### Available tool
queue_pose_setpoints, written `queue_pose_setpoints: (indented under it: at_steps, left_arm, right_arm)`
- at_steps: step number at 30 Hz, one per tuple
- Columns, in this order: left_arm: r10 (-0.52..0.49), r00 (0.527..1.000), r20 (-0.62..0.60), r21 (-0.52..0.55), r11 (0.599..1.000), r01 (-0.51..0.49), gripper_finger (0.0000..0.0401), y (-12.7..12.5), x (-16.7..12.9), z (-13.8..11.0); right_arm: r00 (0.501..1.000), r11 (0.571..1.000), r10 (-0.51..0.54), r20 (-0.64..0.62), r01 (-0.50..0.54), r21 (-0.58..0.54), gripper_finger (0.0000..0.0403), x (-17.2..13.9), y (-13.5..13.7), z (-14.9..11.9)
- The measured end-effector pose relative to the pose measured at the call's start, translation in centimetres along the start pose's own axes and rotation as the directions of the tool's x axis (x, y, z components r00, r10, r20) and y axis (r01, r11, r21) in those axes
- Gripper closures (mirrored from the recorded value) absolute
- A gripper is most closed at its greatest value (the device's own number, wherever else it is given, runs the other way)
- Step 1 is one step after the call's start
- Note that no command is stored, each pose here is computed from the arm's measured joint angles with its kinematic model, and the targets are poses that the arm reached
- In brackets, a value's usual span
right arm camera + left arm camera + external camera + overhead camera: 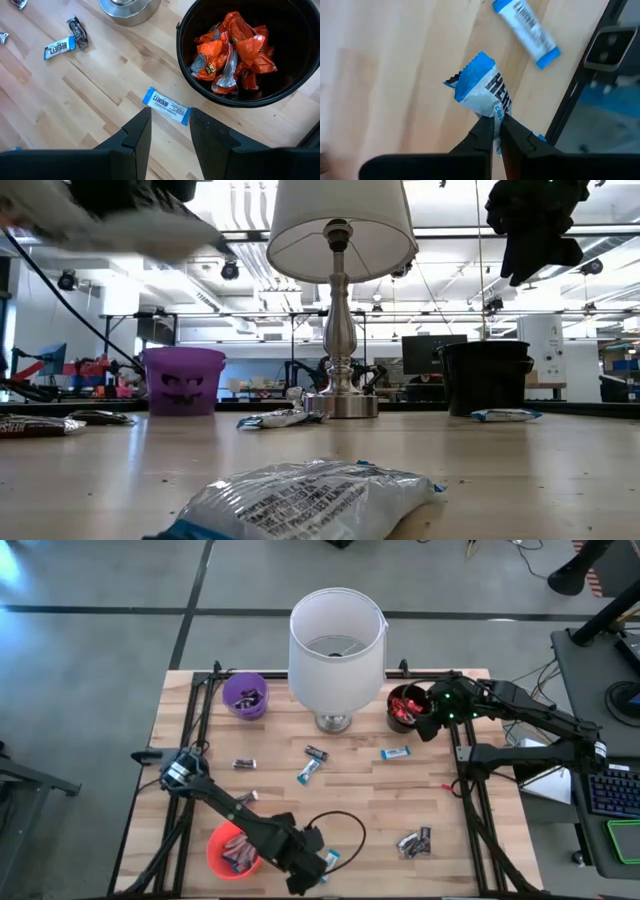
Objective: Organize candy in baskets
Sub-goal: Put the white chocolate bar into the orange bucket
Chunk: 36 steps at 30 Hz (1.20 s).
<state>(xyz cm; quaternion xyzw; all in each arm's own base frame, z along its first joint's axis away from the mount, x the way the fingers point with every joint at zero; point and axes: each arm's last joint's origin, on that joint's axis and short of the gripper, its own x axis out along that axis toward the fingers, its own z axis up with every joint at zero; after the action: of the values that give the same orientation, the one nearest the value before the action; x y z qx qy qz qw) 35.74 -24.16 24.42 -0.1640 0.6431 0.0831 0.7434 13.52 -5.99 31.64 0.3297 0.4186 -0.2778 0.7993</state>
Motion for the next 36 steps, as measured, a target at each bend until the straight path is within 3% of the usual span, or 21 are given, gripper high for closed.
queue_pose_setpoints:
  at_steps: [10,16,19,25,28,31,36]
  left_arm:
    - [0.135,0.989,-0.063,0.152,0.981,-0.124,0.0401,2.4,-5.1,-0.8]
    - [0.171,0.983,-0.063,0.169,0.973,-0.158,0.0401,5.0,-7.7,-2.4]
    - [0.170,0.984,-0.062,0.124,0.979,-0.161,0.0401,7.0,-8.6,-4.0]
    - [-0.027,0.997,0.076,-0.033,0.999,0.030,0.0401,9.9,-8.7,-6.7]
    - [-0.099,0.988,0.116,-0.108,0.988,0.111,0.0401,10.9,-8.3,-8.2]
    - [-0.131,0.988,0.083,-0.176,0.974,0.144,0.0401,11.7,-7.2,-10.1]
    - [-0.273,0.959,0.082,-0.218,0.934,0.284,0.0401,11.1,-5.4,-12.6]
  right_arm:
    - [1.000,1.000,0.000,0.002,0.000,0.003,0.0280,0.0,0.0,0.0]
    - [1.000,1.000,-0.001,0.003,0.001,0.011,0.0280,0.0,0.0,0.0]
    - [1.000,1.000,0.000,0.008,0.000,0.011,0.0280,0.0,0.0,0.1]
    - [1.000,1.000,-0.017,0.020,0.017,0.012,0.0280,0.0,0.0,0.1]
    - [1.000,1.000,-0.020,0.022,0.020,0.015,0.0280,0.0,0.0,0.1]
    - [1.000,0.999,-0.020,0.021,0.019,0.026,0.0280,0.0,0.0,0.1]
    - [1.000,0.999,-0.020,0.021,0.019,0.030,0.0280,0.0,0.0,0.1]
